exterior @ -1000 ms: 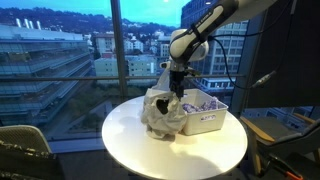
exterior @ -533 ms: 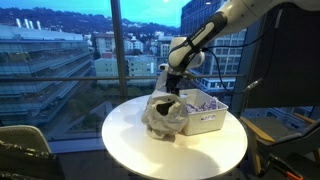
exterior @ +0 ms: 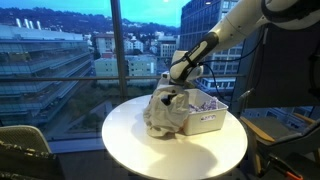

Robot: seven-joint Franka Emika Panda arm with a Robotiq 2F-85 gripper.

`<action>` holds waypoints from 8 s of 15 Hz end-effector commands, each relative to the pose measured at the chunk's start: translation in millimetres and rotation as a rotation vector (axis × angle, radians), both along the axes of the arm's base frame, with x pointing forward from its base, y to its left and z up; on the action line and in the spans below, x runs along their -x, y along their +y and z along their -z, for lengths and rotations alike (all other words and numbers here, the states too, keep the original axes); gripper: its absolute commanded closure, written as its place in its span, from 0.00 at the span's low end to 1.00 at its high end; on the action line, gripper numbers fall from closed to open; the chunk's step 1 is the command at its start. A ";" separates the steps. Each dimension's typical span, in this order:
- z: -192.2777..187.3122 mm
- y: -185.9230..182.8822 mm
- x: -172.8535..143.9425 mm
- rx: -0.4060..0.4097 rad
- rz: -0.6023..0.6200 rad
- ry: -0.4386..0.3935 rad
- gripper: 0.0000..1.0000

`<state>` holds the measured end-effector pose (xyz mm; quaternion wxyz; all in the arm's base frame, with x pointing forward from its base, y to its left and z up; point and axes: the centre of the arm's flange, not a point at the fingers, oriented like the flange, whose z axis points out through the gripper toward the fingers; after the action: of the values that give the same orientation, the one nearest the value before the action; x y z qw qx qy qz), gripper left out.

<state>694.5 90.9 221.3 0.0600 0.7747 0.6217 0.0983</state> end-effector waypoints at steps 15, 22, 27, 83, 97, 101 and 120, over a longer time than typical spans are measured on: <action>22.8 9.1 11.1 -0.070 0.086 0.042 0.00; 50.9 45.4 -5.4 0.020 -0.101 -0.088 0.00; 64.9 55.3 -12.4 0.208 -0.299 -0.089 0.00; -240.1 58.2 32.4 -0.006 0.296 0.471 0.89; -137.0 35.9 91.2 -0.181 0.235 0.453 0.00; -130.0 34.9 119.9 -0.188 0.243 0.458 0.00; 24.9 8.0 94.6 -0.169 0.216 0.172 0.00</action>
<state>595.8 106.7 213.7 -0.0836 0.8447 0.5256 0.0574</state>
